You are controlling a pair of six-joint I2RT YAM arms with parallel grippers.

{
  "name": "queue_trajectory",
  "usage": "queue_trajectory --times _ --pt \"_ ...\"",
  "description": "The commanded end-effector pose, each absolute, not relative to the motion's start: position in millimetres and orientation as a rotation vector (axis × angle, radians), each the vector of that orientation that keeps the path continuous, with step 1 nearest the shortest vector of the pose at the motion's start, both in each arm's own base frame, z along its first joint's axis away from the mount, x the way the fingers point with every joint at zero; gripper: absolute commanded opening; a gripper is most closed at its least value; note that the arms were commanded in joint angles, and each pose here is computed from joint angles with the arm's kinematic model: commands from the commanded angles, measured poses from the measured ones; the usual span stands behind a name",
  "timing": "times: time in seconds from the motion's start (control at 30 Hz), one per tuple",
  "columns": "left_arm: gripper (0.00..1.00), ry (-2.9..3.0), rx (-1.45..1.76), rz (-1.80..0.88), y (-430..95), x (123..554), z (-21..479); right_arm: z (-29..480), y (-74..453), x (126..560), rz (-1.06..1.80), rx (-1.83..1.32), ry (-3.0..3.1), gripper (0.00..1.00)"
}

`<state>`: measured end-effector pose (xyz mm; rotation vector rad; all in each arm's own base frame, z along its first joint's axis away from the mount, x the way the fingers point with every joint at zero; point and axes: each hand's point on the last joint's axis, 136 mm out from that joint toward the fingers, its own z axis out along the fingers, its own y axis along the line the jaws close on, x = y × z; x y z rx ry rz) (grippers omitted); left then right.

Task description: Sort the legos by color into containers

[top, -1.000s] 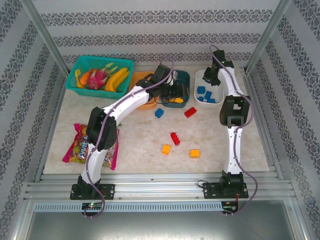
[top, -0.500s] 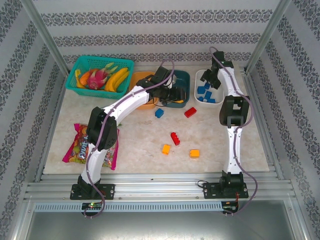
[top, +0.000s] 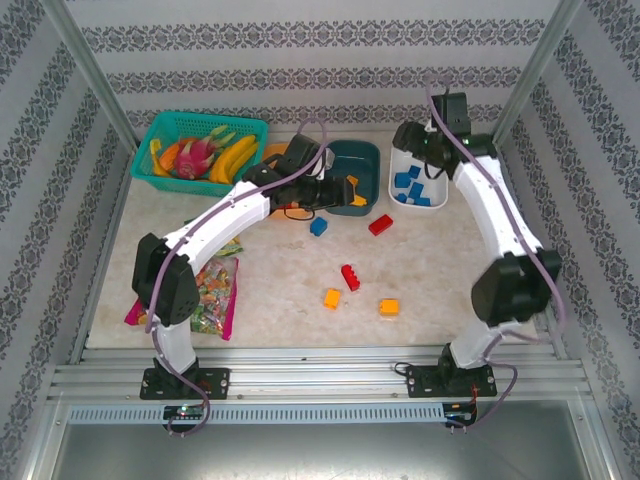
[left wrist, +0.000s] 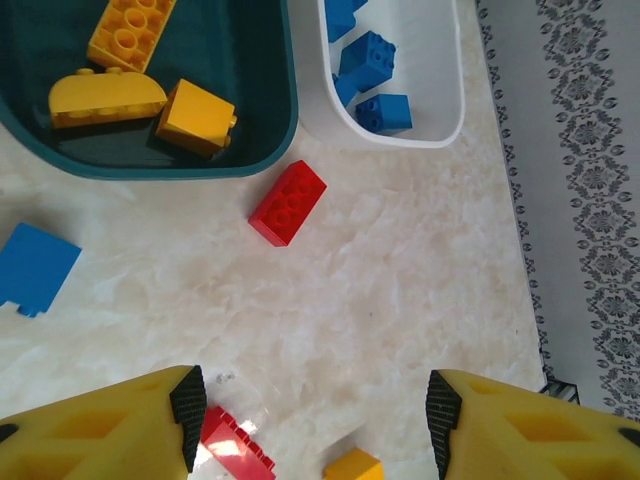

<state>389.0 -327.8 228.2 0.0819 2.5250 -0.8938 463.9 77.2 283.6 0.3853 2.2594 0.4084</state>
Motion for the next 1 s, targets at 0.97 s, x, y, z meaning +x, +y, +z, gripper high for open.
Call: queue_trajectory --times 0.97 --pt "0.65 3.122 -0.204 -0.591 -374 274 63 167 167 193 0.643 -0.016 2.595 0.92"
